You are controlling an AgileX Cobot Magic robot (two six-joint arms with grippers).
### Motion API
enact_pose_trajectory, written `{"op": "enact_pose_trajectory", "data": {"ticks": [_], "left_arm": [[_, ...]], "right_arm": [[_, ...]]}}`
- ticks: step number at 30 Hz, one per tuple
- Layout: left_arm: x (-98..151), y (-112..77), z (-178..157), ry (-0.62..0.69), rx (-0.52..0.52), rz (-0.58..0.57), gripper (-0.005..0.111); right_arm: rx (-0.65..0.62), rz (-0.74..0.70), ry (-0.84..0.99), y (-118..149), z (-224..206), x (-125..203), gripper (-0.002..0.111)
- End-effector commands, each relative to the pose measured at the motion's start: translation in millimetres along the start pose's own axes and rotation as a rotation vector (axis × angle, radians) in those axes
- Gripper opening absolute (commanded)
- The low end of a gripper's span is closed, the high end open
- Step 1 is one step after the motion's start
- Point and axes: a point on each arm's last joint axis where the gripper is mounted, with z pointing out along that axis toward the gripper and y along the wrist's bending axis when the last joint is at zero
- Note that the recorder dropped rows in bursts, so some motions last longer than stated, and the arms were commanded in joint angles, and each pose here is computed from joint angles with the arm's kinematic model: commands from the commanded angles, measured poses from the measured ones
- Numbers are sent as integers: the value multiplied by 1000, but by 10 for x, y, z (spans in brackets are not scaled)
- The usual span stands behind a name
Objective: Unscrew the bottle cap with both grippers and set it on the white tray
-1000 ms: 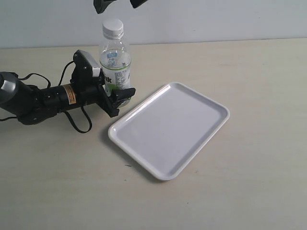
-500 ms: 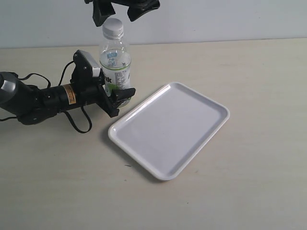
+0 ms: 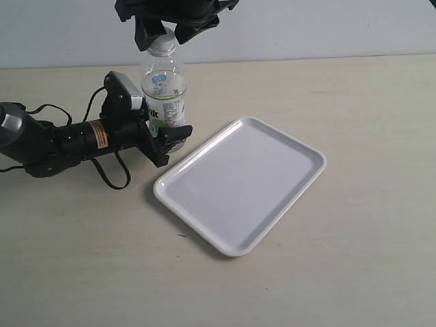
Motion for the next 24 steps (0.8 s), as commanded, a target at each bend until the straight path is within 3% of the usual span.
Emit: {"op": "enact_pose_trajectory", "data": {"ticks": [1,4,12,16,21,24], "left_arm": [[58,-16,-5,65,14,17,0],[58,-16,-5,65,14,17,0],[58,-16,-5,65,14,17,0],[58,-16,-5,65,14,17,0],[58,-16,-5,65,14,17,0],[58,-16,-5,65,14,17,0]], "right_arm": [[6,-19,-23,21,-64,-26,60],[6,-19,-18,22,-64,-22,52],[6,-71,-18,22,-64,-22,15],[-2,-159,-19,29,-64,-22,1],[-3,-280,-18,31,-64,-21,0],[-3,-422,-11,32,-64,-14,0]]}}
